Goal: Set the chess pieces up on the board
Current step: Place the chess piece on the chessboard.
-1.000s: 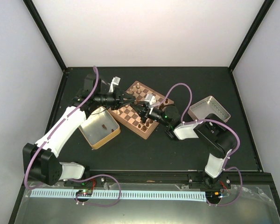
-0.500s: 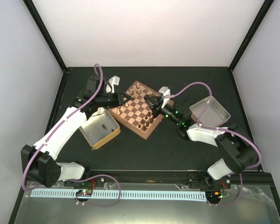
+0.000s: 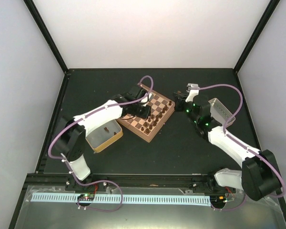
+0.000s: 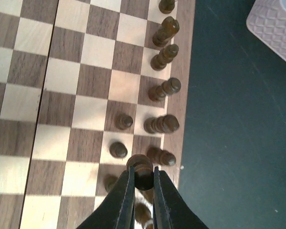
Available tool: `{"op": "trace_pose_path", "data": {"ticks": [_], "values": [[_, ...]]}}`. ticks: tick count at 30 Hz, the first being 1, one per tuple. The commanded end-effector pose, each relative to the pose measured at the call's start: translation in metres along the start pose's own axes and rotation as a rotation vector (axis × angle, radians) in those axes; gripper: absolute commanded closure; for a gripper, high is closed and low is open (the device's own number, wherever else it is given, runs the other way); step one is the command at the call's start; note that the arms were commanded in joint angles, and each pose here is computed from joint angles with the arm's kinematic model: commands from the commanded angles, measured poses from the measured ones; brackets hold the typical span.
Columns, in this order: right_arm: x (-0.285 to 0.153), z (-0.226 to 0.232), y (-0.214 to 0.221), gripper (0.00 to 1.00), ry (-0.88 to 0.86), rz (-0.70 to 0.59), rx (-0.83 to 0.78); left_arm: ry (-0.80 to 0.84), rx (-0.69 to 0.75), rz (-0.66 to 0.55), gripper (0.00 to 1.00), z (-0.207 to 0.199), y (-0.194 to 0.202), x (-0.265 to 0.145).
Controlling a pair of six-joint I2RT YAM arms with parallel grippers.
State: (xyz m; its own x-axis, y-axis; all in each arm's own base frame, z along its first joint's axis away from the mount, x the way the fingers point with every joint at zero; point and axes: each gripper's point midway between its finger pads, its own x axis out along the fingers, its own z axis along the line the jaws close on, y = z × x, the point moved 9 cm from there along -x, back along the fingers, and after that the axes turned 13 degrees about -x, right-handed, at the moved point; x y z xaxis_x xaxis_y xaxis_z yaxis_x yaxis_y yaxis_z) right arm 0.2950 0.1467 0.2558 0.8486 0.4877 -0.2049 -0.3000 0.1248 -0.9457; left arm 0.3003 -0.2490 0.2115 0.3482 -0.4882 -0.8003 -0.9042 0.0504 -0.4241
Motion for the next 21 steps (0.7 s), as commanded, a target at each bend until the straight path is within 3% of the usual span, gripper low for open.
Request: {"op": "trace_pose_path", "data": {"ticks": [1,10,21], "values": [[-0.014,-0.013,0.012,0.99,0.130,0.069,0.060,-0.053,0.084,-0.076,0.98,-0.013,-0.026,0.006],[-0.023,-0.016,0.002,0.99,0.186,0.080,0.032,-0.071,0.107,-0.071,0.98,-0.021,-0.051,0.040],[-0.019,-0.012,-0.001,0.99,0.133,0.092,0.021,-0.077,0.141,-0.002,0.98,-0.014,-0.046,0.075]]}}
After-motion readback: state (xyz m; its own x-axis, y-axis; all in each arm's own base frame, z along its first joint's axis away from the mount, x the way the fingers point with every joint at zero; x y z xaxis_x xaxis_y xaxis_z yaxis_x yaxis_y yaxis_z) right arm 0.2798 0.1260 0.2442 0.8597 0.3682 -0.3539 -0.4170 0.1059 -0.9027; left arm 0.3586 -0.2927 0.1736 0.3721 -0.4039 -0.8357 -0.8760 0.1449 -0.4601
